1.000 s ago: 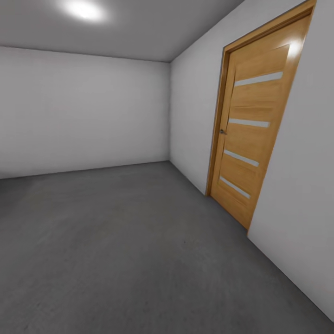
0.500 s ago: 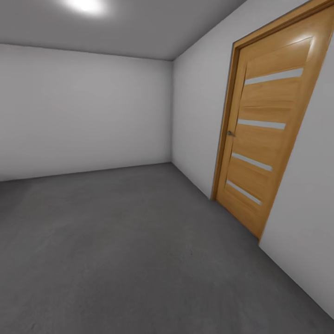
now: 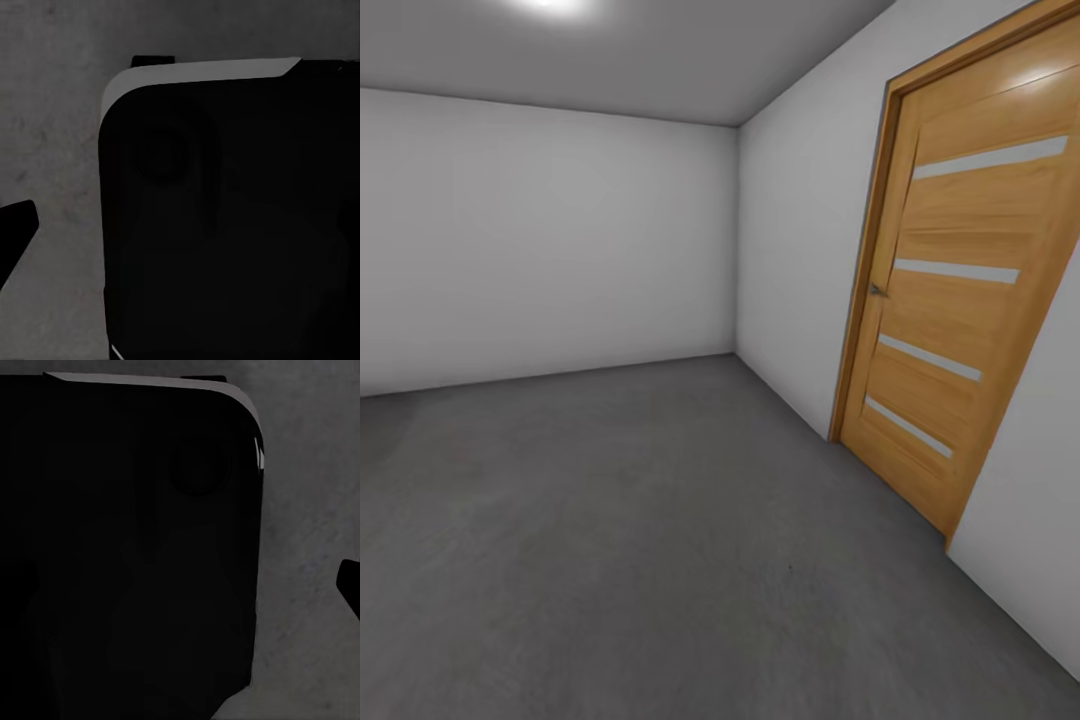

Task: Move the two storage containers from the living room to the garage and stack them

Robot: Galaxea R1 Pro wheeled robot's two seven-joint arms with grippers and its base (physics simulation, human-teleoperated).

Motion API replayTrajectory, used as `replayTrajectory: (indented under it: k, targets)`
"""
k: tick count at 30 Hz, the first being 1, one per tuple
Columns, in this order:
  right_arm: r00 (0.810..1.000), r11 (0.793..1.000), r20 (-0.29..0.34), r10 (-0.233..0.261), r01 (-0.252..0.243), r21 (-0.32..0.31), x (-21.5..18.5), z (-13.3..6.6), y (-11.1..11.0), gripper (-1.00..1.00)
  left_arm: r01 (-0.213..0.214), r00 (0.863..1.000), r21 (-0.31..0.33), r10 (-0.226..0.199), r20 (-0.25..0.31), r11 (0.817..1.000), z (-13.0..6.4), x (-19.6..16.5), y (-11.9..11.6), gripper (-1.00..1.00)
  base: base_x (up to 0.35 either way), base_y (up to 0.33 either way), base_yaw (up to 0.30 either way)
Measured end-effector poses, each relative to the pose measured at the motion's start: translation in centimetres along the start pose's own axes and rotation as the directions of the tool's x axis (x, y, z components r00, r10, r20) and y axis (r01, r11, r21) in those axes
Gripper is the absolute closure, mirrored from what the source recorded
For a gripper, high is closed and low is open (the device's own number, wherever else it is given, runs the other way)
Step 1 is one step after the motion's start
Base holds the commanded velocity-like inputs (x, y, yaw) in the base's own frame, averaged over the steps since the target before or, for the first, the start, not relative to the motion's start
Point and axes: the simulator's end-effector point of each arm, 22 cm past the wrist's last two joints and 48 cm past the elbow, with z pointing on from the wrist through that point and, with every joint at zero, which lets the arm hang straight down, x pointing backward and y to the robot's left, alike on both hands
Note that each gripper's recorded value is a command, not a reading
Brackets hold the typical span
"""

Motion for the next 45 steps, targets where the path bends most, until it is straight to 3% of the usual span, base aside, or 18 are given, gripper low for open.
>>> replayTrajectory:
  k: [17,45]
  targets:
    - [1.000,1.000,0.000,0.000,0.000,0.000,0.0,0.0,0.0,-1.00,0.001,1.000,-0.001,-0.001,0.016,1.000,0.0,-0.8,-0.1,-1.00,0.336,0.026,-0.021]
    - [1.000,1.000,0.014,0.003,-0.003,0.000,-0.5,0.0,0.0,-1.00,0.001,0.999,0.000,-0.001,0.033,1.000,0.0,-1.5,0.0,-1.00,0.337,0.009,-0.221]
